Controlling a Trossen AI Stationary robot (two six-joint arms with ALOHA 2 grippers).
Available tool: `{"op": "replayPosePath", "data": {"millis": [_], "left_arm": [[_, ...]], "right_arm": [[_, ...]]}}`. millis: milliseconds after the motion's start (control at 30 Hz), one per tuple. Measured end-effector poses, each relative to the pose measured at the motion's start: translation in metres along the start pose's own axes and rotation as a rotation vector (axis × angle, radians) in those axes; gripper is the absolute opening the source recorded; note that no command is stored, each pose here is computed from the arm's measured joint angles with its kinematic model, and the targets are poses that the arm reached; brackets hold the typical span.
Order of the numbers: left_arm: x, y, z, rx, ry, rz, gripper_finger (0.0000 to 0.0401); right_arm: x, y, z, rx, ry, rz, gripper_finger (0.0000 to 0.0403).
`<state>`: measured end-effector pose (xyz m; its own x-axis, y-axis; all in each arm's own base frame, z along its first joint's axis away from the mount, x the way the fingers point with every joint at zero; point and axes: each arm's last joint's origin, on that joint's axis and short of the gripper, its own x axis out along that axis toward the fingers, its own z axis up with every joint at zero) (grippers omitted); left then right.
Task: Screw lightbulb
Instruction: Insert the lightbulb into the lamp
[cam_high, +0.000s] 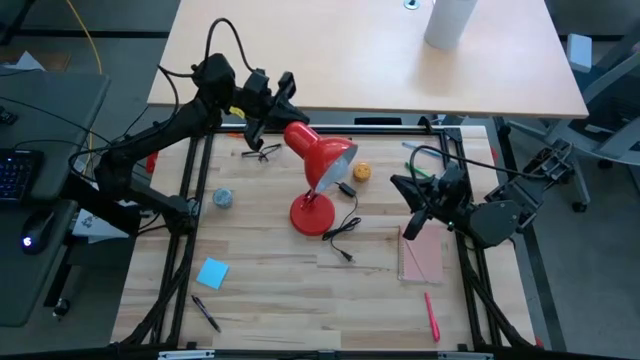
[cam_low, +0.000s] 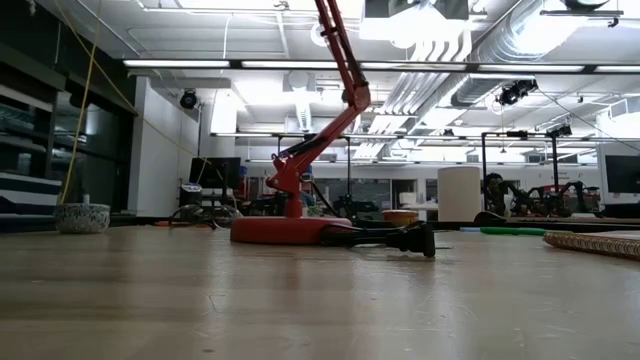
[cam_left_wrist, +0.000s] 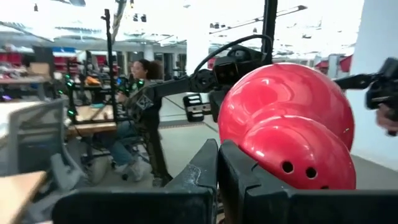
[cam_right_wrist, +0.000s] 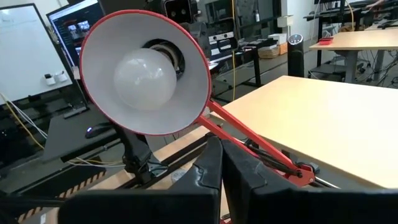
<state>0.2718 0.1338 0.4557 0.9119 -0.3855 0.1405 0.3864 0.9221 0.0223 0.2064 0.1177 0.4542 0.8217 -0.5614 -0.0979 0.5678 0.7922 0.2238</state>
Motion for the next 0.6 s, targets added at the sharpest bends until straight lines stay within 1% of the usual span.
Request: {"op": "replayPosePath", "data": {"millis": [167, 267, 600], "left_arm": [[-0.001, -0.003, 0.002, -0.06, 0.007, -0.051, 0.0], [-0.004, -0.007, 0.004, -0.069, 0.013, -0.065, 0.0], [-0.025, -0.022, 0.017, -0.086, 0.043, -0.035, 0.0]], "right_arm": [[0.0, 0.0, 0.0, -0.006, 0.0, -0.001, 0.0], [0.0, 0.0, 0.0, -0.008, 0.0, 0.0, 0.0], [-0.004, -0.008, 0.008, -0.011, -0.009, 0.004, 0.0]]}}
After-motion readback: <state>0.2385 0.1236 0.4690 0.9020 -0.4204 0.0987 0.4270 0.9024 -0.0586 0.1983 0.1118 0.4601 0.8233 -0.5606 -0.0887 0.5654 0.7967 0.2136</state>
